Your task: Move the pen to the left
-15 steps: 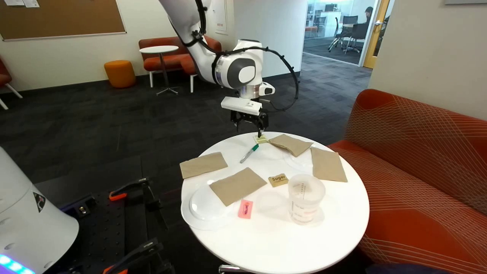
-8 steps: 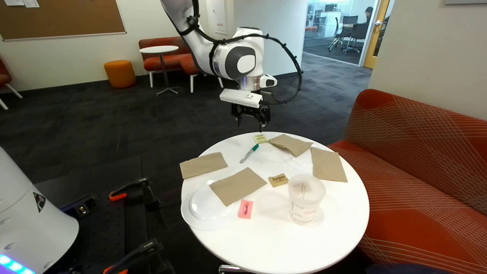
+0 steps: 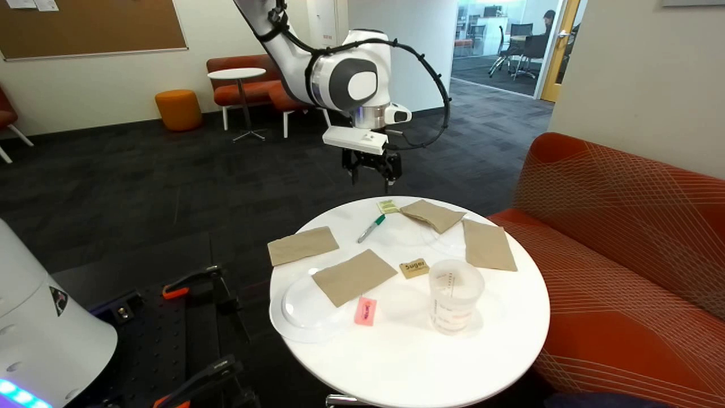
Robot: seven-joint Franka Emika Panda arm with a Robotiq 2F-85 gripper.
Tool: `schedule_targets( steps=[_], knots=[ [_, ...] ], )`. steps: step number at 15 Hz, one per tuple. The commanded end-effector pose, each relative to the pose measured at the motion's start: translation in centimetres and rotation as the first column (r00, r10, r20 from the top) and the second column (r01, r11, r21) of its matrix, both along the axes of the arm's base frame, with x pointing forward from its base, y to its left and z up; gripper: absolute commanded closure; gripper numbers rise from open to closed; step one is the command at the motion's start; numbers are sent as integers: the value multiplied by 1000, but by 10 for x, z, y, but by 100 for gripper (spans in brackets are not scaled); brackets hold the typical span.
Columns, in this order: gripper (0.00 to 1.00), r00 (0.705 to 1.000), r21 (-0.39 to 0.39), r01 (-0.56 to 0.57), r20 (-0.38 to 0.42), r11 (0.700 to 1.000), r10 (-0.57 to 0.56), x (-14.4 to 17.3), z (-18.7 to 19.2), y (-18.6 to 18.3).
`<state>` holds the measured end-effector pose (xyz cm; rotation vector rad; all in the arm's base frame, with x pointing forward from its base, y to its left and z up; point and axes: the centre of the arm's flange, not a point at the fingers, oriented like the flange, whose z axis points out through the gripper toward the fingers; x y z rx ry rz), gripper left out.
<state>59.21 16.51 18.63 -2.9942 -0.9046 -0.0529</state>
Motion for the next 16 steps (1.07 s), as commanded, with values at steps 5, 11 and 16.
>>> schedule_targets(
  steps=[5, 11, 16],
  knots=[
    [0, 997, 28, 68, 46, 997, -69, -23, 55, -17],
    [0, 994, 33, 101, 41, 994, -103, -26, 86, -26],
    [0, 996, 22, 78, 51, 997, -79, -17, 81, -26]
  ],
)
